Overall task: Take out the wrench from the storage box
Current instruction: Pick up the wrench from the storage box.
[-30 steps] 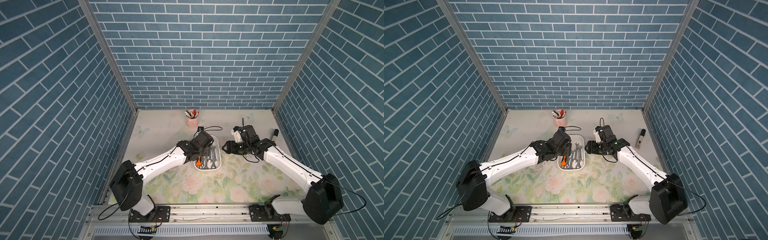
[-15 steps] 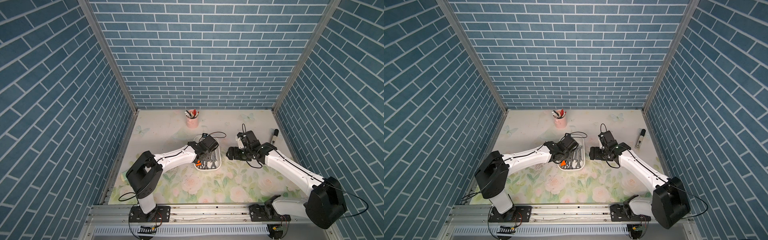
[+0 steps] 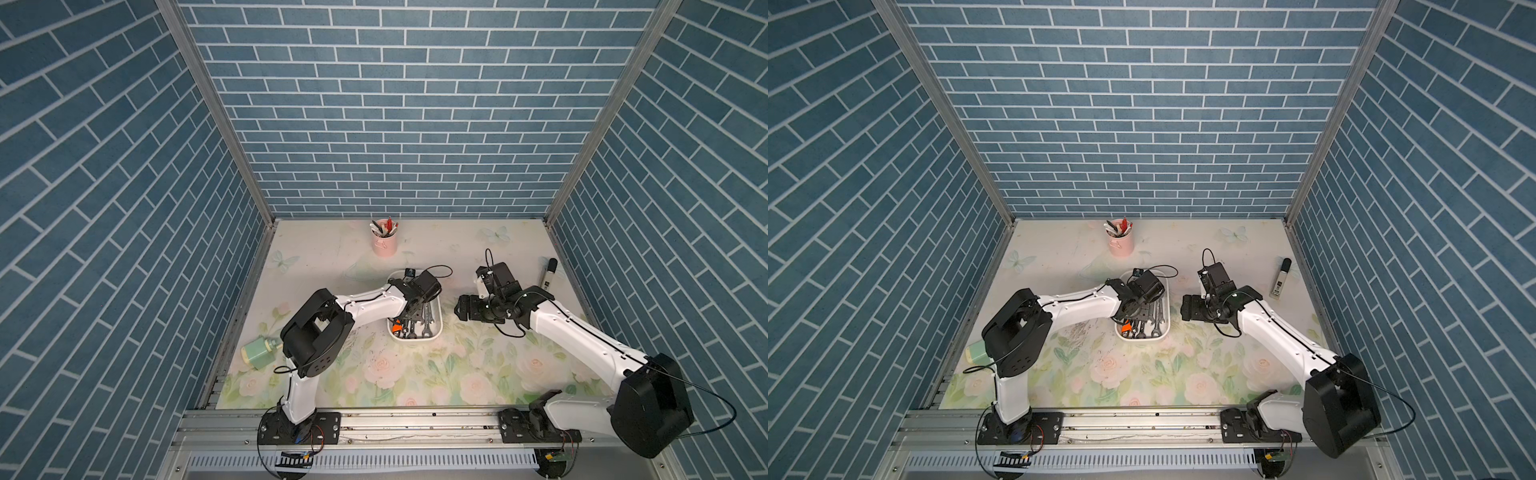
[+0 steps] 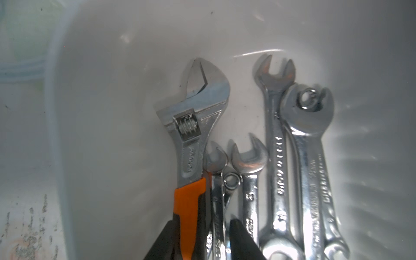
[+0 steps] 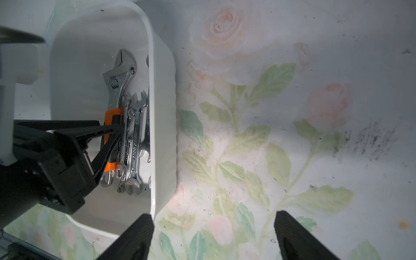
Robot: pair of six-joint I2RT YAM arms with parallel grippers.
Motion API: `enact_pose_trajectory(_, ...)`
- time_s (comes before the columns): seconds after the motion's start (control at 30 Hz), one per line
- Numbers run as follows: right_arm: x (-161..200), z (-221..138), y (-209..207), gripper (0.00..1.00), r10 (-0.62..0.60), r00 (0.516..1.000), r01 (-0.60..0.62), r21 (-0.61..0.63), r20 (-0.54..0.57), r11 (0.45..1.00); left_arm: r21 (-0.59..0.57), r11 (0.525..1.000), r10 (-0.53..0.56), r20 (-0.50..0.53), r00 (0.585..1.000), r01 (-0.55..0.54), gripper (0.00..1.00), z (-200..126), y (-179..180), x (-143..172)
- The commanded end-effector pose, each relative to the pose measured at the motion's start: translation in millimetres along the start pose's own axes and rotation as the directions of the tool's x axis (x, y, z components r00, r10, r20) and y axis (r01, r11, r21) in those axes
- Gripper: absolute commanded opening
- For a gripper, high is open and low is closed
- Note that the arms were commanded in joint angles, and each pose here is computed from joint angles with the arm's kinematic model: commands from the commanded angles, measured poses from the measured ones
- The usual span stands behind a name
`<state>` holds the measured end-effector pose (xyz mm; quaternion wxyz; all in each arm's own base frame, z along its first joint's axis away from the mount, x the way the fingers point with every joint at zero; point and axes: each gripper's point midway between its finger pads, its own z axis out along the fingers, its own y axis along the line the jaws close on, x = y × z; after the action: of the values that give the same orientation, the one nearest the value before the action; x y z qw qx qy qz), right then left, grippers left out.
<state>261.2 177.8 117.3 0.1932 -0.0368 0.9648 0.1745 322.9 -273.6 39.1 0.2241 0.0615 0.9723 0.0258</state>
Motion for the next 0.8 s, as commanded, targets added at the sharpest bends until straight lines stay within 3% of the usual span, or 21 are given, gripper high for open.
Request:
enact_pose_trajectory(0.0, 2.9, 0.2, -4.3, 0.88, 0.002, 1.0, -0.001, 0.009, -0.013, 1.0, -0.021, 0.999, -0.026, -0.005, 1.0, 0.026, 0.43, 3.1, 6.2, -5.7)
enact_pose_trajectory(0.23, -2.4, 2.5, -0.6, 0.88, -0.003, 1.0, 0.002, -0.006, -0.016, 1.0, -0.018, 0.999, -0.032, -0.027, 0.999, 0.031, 0.52, 18.3, 3.8, -2.8)
enact_pose_trajectory(0.67, -4.1, 7.9, 3.5, 0.88, -0.001, 1.0, 0.0, -0.029, -0.027, 1.0, 0.096, 0.995, -0.025, -0.062, 0.998, 0.031, 0.44, 20.9, -18.8, 1.0)
enact_pose_trajectory(0.77, -4.8, 8.2, 4.4, 0.88, -0.002, 1.0, 0.001, -0.032, -0.028, 0.999, 0.063, 0.998, -0.023, -0.049, 0.999, 0.026, 0.41, 18.7, -12.2, -1.4)
